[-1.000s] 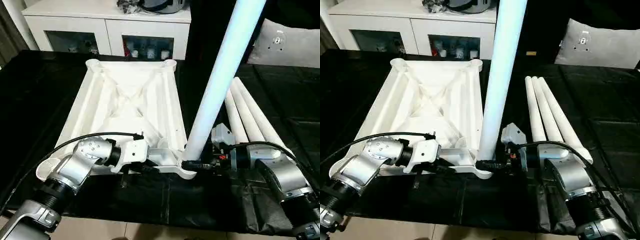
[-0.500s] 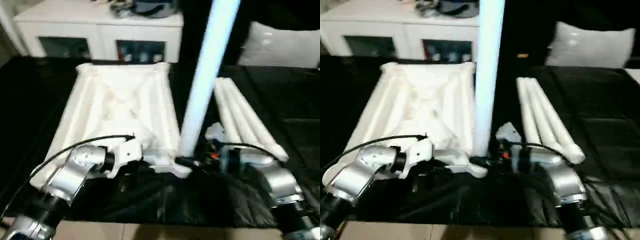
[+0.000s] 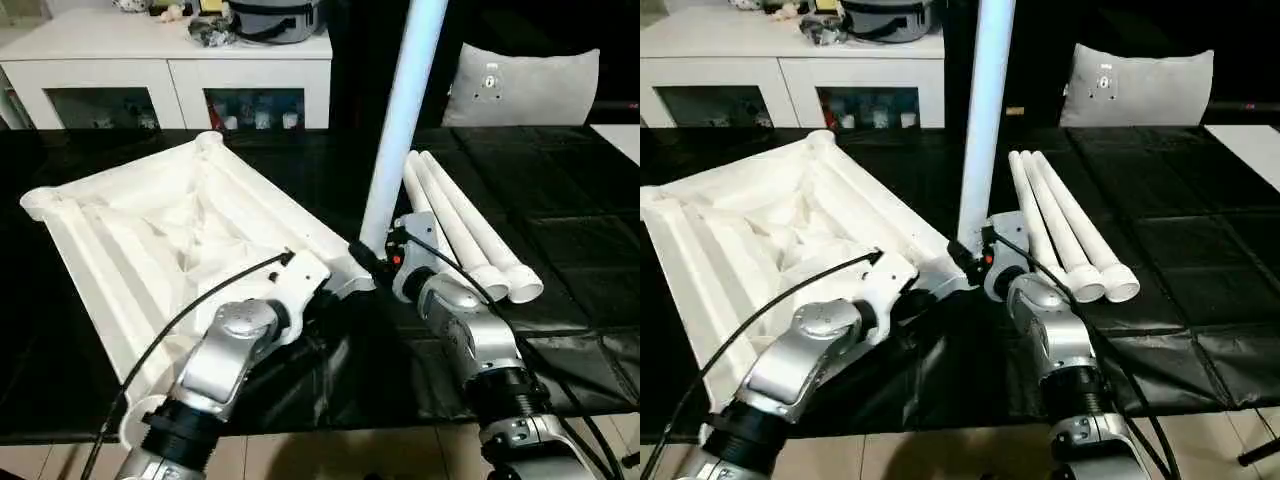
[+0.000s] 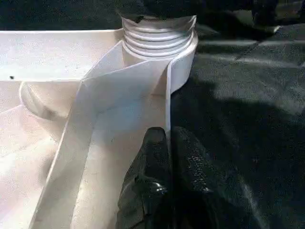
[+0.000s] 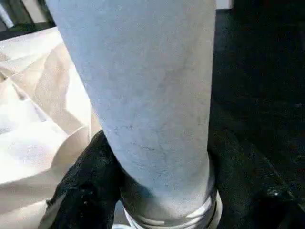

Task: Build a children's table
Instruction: Rotate leg to tighten

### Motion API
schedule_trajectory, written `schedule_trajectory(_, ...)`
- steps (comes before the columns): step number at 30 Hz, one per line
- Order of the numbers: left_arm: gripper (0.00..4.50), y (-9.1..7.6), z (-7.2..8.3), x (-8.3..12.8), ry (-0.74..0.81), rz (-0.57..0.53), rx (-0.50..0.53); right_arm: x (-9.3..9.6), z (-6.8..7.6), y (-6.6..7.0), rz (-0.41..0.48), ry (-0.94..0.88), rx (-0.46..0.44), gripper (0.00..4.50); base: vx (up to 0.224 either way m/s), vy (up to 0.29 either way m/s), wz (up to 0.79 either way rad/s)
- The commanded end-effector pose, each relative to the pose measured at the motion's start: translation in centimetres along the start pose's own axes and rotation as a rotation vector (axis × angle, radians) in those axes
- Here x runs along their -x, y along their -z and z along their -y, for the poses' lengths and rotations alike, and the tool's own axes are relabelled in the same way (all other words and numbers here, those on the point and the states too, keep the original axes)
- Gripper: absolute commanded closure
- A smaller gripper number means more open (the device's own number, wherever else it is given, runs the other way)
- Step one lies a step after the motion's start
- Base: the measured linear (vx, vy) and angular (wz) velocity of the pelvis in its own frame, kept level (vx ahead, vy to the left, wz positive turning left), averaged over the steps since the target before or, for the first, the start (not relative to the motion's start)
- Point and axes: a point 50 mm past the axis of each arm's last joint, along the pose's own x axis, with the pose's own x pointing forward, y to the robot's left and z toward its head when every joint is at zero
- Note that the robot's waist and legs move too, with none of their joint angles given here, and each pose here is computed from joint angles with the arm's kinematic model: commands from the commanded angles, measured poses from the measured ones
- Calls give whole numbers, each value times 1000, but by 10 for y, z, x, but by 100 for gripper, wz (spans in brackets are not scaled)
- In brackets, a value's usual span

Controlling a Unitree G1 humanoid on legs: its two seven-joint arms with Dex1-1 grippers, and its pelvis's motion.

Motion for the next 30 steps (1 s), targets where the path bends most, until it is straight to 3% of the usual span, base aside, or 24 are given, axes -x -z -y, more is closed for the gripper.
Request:
schedule_trajectory(1,450,-21,5,-4,23,80,-54,0,-13,19,-59,-86,-26,137,0,0,0)
schedule_trajectory(7,450,-13,-7,4,15,32,-95,10,-5,9,0,-151,-3,85,0,0,0)
schedule_trajectory(9,450,-8,-14,8,36,2,-128,22,6,0,31,-224,39,59,0,0,0)
schedule_trajectory(16,450,-1,-19,13,107,-32,-178,40,19,-11,35,-329,133,2,0,0,0)
schedule_trajectory(19,450,8,-21,21,236,-81,-286,58,33,-22,-11,-450,229,2,55,-42,2)
schedule_trajectory(23,450,14,-19,32,415,-120,-394,66,40,-28,-85,-533,330,2,0,0,0)
schedule_trajectory(30,450,19,-19,40,558,-165,-496,69,38,-26,-159,-644,395,2,0,0,0)
